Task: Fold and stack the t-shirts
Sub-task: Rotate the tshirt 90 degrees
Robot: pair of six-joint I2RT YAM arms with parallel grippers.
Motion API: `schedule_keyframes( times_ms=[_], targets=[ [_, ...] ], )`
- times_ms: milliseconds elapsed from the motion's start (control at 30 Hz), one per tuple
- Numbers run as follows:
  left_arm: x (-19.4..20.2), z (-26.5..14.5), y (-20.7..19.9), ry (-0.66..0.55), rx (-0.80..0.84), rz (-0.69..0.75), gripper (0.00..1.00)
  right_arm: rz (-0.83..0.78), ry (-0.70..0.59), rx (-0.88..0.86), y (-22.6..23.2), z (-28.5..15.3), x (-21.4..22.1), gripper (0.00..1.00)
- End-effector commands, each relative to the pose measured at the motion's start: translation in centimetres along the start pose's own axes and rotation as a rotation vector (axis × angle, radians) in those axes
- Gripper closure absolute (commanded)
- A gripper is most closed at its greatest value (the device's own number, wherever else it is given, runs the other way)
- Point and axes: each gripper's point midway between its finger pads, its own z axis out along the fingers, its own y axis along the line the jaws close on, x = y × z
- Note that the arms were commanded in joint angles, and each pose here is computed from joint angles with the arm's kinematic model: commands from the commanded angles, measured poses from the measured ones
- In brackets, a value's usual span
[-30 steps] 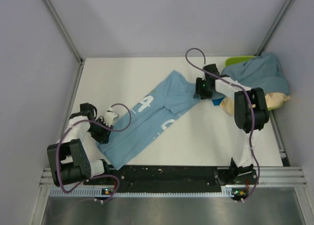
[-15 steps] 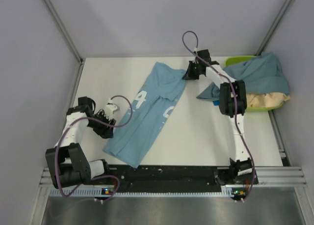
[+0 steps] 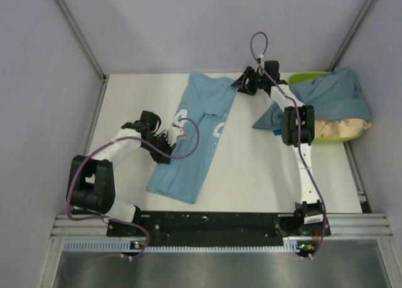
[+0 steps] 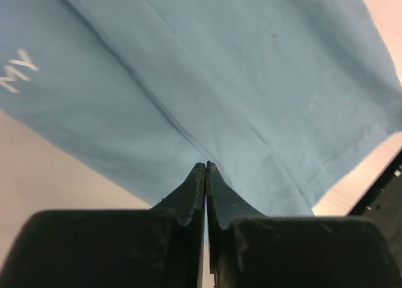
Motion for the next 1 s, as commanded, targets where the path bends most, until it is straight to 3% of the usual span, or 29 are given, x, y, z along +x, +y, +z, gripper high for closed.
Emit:
schedule_keyframes(
  times_ms=[0, 100, 167, 300, 467, 567, 667, 967],
  targets=[
    [-3.5, 0.1, 4.5, -0.049, -0.131, 0.005, 0.99, -0.252, -0.052, -0.116, 11.1, -6.6, -3.2, 0.38],
    [-3.6, 1.4, 5.1, -0.033, -0.111, 0.001, 1.0, -0.294, -0.12, 0.024, 11.3, -10.0, -3.4, 0.36],
    [-3.2, 2.6, 4.5, 0.002, -0.08, 0.005, 1.0, -0.269, -0.141, 0.087, 11.3, -12.1, -2.5, 0.4],
    [-2.2, 4.6, 3.5, 0.051, -0.066, 0.063, 1.0, -0.231, -0.047, -0.009, 14.4, -14.6, 3.7, 0.66],
    [-2.3, 5.0, 2.1, 0.076, -0.016, 0.114, 1.0, -0.202, 0.183, -0.144, 17.5, -13.8, 15.3, 0.99],
    [-2.6, 4.4, 0.4, 0.064, 0.036, 0.156, 1.0, -0.178, 0.343, -0.14, 16.8, -12.3, 22.3, 1.0],
    [-2.3, 4.1, -1.7, 0.063, 0.139, 0.189, 0.99, -0.148, 0.45, -0.112, 15.3, -11.5, 26.6, 1.0],
    [-2.6, 3.4, -8.5, 0.089, 0.422, 0.31, 0.99, -0.136, 0.517, 0.138, 8.2, -9.5, 28.6, 1.0]
  ],
)
